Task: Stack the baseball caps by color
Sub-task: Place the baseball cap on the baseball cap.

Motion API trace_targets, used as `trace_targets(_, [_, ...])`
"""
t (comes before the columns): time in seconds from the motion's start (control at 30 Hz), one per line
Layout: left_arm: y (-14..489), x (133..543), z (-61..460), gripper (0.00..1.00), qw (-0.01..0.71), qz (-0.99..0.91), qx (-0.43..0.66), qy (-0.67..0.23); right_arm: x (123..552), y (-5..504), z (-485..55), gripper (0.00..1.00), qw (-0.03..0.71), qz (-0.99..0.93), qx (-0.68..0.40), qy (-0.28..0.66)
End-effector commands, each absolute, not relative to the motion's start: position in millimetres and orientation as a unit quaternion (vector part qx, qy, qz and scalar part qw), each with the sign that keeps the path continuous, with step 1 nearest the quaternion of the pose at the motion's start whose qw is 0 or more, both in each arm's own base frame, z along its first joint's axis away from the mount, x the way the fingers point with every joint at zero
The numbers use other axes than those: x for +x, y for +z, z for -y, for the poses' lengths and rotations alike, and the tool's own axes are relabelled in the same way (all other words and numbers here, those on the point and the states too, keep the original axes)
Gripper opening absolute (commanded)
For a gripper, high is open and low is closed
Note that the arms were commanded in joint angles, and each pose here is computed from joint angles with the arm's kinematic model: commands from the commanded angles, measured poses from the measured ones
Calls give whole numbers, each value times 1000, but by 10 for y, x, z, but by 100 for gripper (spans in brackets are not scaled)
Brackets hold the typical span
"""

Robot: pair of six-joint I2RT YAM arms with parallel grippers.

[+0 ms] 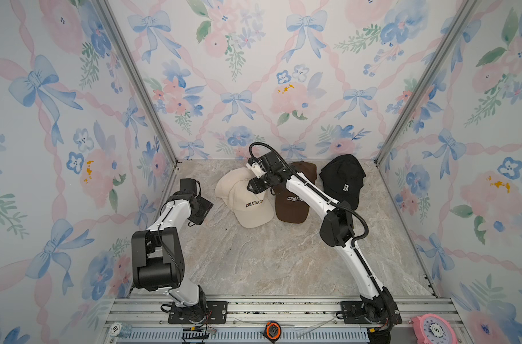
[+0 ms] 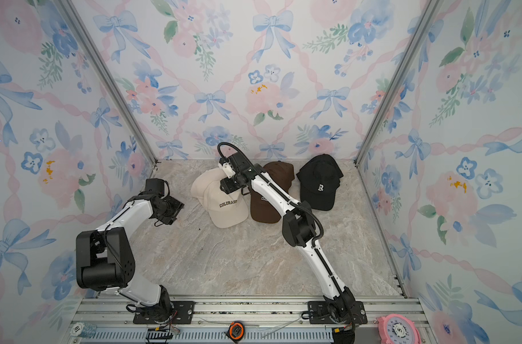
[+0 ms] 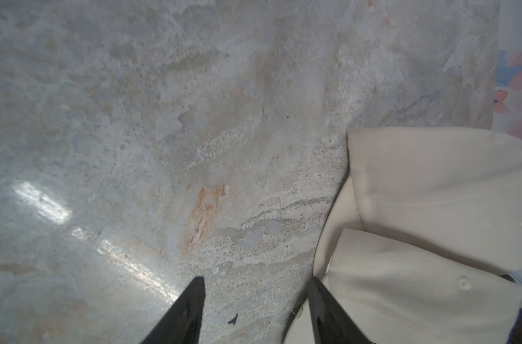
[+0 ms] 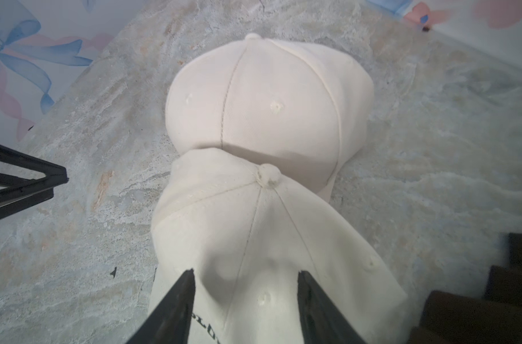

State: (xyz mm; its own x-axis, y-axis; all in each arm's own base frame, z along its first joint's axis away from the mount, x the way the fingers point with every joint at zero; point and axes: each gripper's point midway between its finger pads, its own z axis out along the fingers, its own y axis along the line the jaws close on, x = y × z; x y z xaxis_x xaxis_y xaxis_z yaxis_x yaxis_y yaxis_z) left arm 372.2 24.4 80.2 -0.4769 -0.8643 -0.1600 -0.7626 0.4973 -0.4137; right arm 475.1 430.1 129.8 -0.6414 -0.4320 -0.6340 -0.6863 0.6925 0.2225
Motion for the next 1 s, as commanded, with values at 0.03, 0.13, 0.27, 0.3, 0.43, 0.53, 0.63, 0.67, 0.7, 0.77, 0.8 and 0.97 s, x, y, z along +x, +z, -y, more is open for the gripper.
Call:
trace_targets(0.03, [824,3780,-206,58,175,-855,-465,-150,4676,1522,-4195,55,278,-889,-271,241])
trace_targets(0.13, [805,3779,-202,57,172,-857,-461,-150,4611,1528,-4157,54,270,-895,-258,246])
trace_targets(0.27, [797,3761,-189,57,170,-860,-457,-152,4584,1470,-4134,53,257,-903,-241,247])
trace_targets(0.3, [791,3753,-181,56,169,-861,-455,-153,4579,1474,-4149,52,255,-903,-238,252])
trace_targets(0.43, [780,3711,-180,56,167,-861,-455,-152,4572,1440,-4202,51,247,-906,-227,260])
trace_targets(0.53, [774,3686,-183,55,166,-862,-455,-153,4590,1339,-4224,47,234,-912,-212,260])
trace_targets(0.63, [790,3679,-196,55,166,-860,-455,-158,4594,1292,-4272,45,225,-915,-198,272])
trace_targets(0.67, [801,3678,-197,55,167,-860,-456,-161,4590,1299,-4297,45,224,-913,-196,277])
trace_targets(0.7, [820,3686,-203,55,170,-859,-455,-162,4581,1305,-4323,45,224,-912,-194,282])
trace_targets(0.77, [842,3687,-219,55,173,-859,-454,-164,4554,1321,-4372,45,223,-910,-194,290])
trace_targets(0.8, [858,3691,-228,55,175,-859,-452,-165,4536,1311,-4390,46,222,-911,-195,289])
trace_targets(0.97, [864,3680,-234,55,173,-860,-448,-171,4490,1228,-4421,49,216,-915,-196,277])
